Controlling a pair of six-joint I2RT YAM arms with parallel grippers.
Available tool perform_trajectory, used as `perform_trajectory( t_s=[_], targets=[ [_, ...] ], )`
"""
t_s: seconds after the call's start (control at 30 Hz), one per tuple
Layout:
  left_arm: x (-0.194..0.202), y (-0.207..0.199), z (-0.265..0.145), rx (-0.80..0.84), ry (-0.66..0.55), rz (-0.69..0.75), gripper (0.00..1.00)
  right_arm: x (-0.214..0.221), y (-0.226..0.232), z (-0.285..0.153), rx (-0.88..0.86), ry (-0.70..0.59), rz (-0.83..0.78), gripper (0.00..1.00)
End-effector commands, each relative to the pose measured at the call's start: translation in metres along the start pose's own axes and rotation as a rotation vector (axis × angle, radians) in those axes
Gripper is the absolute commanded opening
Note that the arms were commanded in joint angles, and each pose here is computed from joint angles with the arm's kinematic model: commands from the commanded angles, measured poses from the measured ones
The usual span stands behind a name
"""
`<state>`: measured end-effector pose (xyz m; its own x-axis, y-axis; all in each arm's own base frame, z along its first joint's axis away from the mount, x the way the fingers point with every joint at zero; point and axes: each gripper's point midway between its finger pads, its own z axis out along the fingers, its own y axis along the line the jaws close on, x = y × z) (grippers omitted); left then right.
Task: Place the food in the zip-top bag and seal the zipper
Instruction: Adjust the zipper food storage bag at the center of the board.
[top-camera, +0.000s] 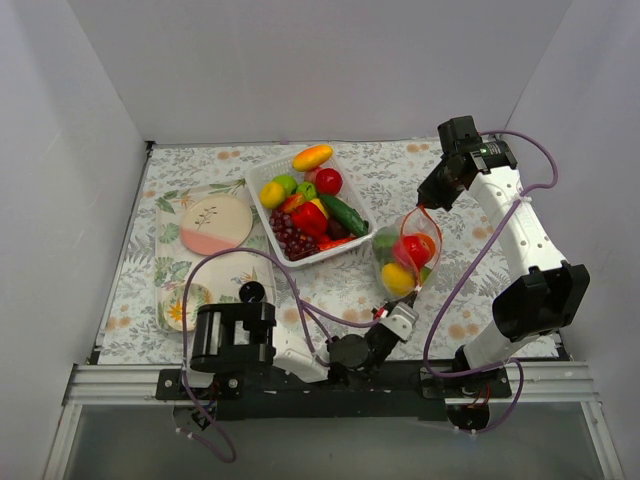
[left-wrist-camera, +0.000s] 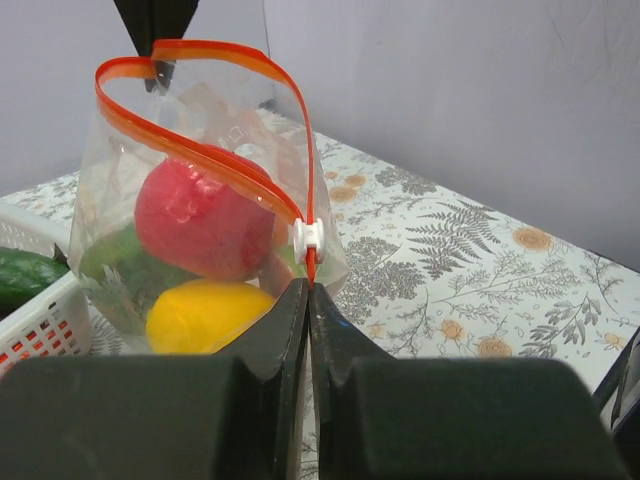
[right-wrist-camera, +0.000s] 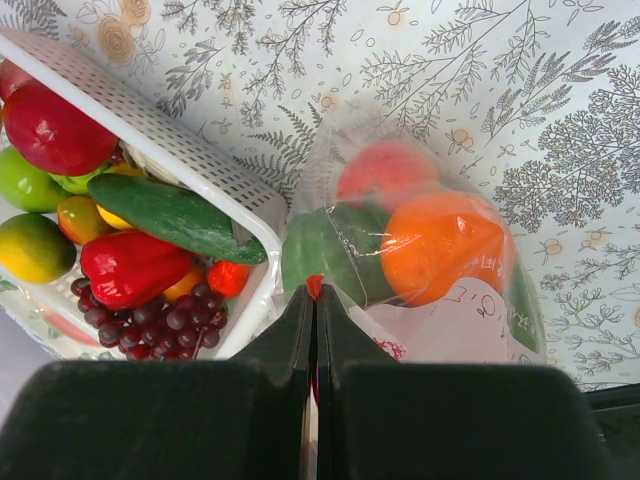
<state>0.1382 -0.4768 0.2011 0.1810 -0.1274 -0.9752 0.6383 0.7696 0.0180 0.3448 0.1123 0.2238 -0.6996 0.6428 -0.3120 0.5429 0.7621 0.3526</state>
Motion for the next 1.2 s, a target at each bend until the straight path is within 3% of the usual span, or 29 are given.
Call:
perform_trajectory(
  t_s=[0.0,0.4,0.63,1.07,1.17],
  targets=[
    [-0.048,0.021,0.002,-0.050,-0.102,-0.127,0.00,-0.005,0.002,-0.017,-0.030,-0.029,0.023,0.01],
    [-0.069,0.062,-0.026,-0.036,-0.089,-0.149,0.00,-0.012,0.006,-0.018,-0.033,-0.040,0.036,0.01],
    [-0.041,0.085,-0.041,-0.024,0.020,-0.173,0.00,-0.007,0.010,-0.004,-0.080,-0.033,0.104,0.01],
    [-0.019,0.083,-0.037,-0.020,0.040,-0.239,0.00,-0.004,0.009,0.009,-0.066,-0.019,0.242,0.01],
    [-0.017,0.080,-0.037,-0.014,0.052,-0.254,0.09,-0.001,0.008,0.013,-0.059,-0.012,0.259,0.01]
  ],
)
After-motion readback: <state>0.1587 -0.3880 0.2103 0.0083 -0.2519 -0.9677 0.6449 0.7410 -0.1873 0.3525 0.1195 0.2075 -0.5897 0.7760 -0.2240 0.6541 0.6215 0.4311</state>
